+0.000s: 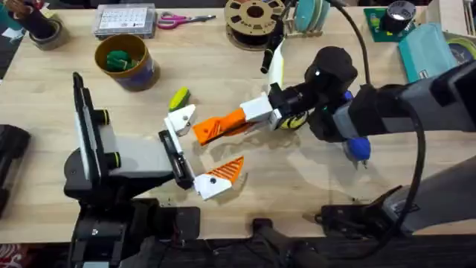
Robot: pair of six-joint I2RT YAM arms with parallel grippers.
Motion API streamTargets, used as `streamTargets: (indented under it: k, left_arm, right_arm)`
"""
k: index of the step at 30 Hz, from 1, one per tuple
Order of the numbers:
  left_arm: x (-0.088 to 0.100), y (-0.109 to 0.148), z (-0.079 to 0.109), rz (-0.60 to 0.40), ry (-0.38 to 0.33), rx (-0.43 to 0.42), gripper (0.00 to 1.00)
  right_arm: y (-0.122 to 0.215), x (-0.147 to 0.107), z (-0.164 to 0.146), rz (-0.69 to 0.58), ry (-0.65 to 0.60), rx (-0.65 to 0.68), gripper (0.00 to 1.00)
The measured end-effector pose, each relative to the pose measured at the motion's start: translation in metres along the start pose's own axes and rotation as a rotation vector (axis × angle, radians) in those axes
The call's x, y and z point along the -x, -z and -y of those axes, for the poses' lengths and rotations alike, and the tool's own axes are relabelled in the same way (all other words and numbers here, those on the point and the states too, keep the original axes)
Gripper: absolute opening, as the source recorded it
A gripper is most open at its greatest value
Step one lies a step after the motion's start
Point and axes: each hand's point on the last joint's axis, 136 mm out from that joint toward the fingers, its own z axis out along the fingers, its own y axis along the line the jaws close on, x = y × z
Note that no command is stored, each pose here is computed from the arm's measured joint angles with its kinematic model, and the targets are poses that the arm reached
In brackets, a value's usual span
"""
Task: Pick up the gripper from the table and insert it into the empty holder that is missing its gripper. Then pick up a screw, insert it into the mounting hole, and use the screwdriver to tighten it. Finally, clean up the table by picking up the vegetable and placing it into the bucket.
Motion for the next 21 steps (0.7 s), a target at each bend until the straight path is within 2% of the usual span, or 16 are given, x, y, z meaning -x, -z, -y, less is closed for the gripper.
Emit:
streamTargets:
  k: [4,8,21]
  left_arm:
    - [0.000,0.000,0.000,0.000,0.000,0.000,0.985]
    - [0.000,0.000,0.000,0.000,0.000,0.000,0.986]
    - [0.000,0.000,0.000,0.000,0.000,0.000,0.986]
  right_arm:
    - [0.000,0.002,-0.001,0.014,0.007,0.000,0.011]
    - [0.000,0.004,-0.012,0.021,0.082,0.018,0.011]
    - [0.000,0.007,-0.009,0.038,0.019,0.014,0.010]
